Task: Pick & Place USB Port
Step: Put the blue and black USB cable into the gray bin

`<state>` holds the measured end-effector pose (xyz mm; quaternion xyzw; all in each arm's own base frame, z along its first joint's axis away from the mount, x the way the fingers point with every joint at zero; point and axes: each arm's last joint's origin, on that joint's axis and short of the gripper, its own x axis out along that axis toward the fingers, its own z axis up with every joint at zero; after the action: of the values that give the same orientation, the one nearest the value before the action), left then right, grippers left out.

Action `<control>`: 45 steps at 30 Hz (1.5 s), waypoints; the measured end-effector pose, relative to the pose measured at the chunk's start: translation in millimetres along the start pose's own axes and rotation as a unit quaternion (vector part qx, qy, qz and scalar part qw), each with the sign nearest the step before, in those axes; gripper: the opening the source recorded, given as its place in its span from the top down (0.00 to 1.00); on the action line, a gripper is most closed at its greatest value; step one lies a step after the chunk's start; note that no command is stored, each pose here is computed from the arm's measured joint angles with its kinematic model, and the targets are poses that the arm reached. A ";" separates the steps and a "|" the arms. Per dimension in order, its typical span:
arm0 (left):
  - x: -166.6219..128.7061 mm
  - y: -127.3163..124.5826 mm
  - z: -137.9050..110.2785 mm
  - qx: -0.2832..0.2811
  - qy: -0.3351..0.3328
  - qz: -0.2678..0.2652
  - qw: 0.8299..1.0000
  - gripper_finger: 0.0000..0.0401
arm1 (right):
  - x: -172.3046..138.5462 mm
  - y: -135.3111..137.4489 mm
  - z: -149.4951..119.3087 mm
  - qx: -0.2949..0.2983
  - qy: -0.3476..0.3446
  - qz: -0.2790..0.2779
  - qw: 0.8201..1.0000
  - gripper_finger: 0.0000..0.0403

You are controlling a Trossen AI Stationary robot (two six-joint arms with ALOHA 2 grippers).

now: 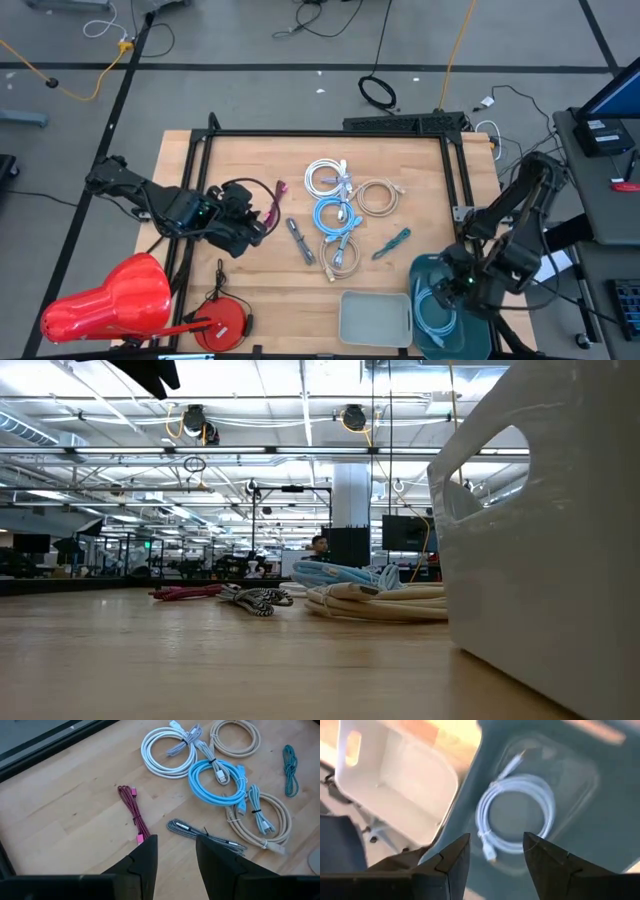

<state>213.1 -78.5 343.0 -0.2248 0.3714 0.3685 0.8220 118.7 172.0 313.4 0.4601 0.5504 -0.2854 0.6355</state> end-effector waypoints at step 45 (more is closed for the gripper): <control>5.8 -33.2 20.9 -0.155 -0.054 -0.128 0.978 0.66 | 114.0 -22.1 156.4 -0.520 0.024 -0.054 0.852 0.58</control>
<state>250.7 -83.3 354.6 -0.3748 0.2326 0.3250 0.8365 194.2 38.7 193.1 0.0391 0.6579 0.0194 0.7519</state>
